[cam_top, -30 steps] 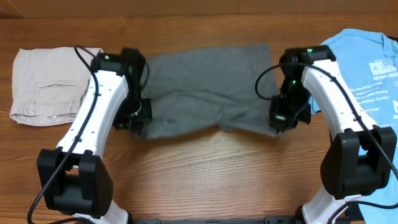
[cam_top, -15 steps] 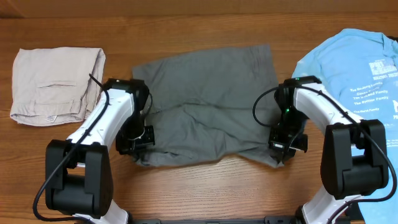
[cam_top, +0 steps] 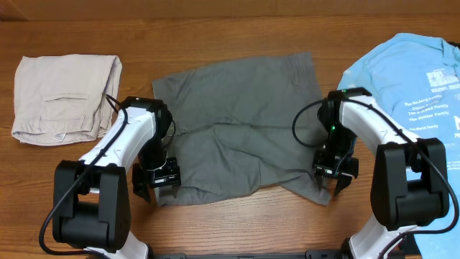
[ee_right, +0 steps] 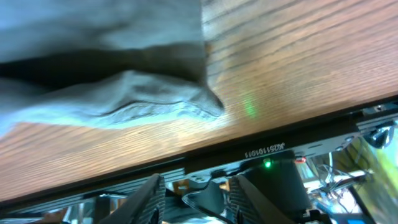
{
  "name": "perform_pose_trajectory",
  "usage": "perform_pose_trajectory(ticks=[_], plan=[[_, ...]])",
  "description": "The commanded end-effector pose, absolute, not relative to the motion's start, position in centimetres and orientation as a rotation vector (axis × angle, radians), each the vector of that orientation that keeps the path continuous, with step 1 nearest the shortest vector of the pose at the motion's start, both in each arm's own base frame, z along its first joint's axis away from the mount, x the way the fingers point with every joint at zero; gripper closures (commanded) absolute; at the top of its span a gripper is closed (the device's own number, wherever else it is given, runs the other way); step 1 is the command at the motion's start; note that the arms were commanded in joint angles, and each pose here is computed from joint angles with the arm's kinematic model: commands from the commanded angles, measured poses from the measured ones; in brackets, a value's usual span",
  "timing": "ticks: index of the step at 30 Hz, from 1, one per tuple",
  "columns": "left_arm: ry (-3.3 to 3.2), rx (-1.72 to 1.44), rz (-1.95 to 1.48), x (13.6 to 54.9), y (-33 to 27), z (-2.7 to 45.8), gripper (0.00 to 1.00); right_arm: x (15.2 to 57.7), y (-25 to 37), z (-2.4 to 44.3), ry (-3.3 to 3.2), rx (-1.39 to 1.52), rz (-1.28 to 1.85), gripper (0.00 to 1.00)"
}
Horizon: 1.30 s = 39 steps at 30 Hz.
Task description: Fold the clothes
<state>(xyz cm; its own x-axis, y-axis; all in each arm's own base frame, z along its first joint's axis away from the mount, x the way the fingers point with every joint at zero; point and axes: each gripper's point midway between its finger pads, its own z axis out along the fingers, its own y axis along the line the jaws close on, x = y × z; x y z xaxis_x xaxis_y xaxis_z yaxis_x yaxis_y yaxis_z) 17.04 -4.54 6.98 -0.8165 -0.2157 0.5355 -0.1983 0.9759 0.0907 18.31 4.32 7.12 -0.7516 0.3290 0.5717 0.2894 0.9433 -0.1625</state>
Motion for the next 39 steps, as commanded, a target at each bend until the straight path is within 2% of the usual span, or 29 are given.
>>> perform_pose_trajectory(ticks=[1,4,5,6,7,8,10,11,12,13,22,29,34,39], plan=[[-2.623,0.316,0.009,19.8,-5.2,8.7,0.35,21.9,4.6,9.7,-2.605,-0.455,0.041,0.59],[-2.714,0.317,0.042,22.5,-5.6,10.9,0.38,23.9,4.9,11.7,-2.678,-0.434,0.008,0.57],[-2.762,0.318,0.060,23.8,-5.8,11.5,0.43,24.8,5.0,12.3,-2.713,-0.425,-0.007,0.55],[-2.830,0.319,0.087,25.5,-6.0,12.2,0.74,25.9,5.1,12.8,-2.761,-0.427,-0.026,0.50],[-2.900,0.319,0.115,27.3,-6.3,12.7,0.96,26.8,5.2,13.1,-2.794,-0.429,-0.039,0.47],[-2.975,0.319,0.134,29.1,-6.4,13.0,0.96,27.7,5.3,13.3,-2.834,-0.432,-0.056,0.39],[-3.113,0.322,0.130,32.4,-6.2,13.4,0.96,29.3,5.5,13.1,-2.898,-0.436,-0.084,0.37],[-3.185,0.326,0.116,34.1,-5.9,13.4,0.96,30.0,5.6,13.0,-2.924,-0.438,-0.095,0.30],[-3.235,0.331,0.103,35.3,-5.8,13.4,0.96,30.7,5.7,12.9,-2.950,-0.440,-0.106,0.17],[-3.275,0.337,0.087,36.4,-5.6,13.2,0.96,31.2,5.7,12.8,-2.973,-0.441,-0.117,0.00],[-3.325,0.361,0.008,41.1,-5.0,8.3,0.96,35.1,6.2,12.7,-3.126,-0.450,-0.190,0.00],[-3.260,0.357,-0.048,42.3,-4.8,2.1,0.96,37.9,6.6,13.0,-3.230,-0.454,-0.245,0.00],[-3.243,0.359,-0.068,43.2,-4.7,-1.8,0.96,39.0,6.7,13.2,-3.275,-0.456,-0.269,0.00],[-3.324,0.423,-0.062,46.1,-4.0,-4.0,0.96,39.3,6.7,13.3,-3.285,-0.457,-0.275,0.00]])
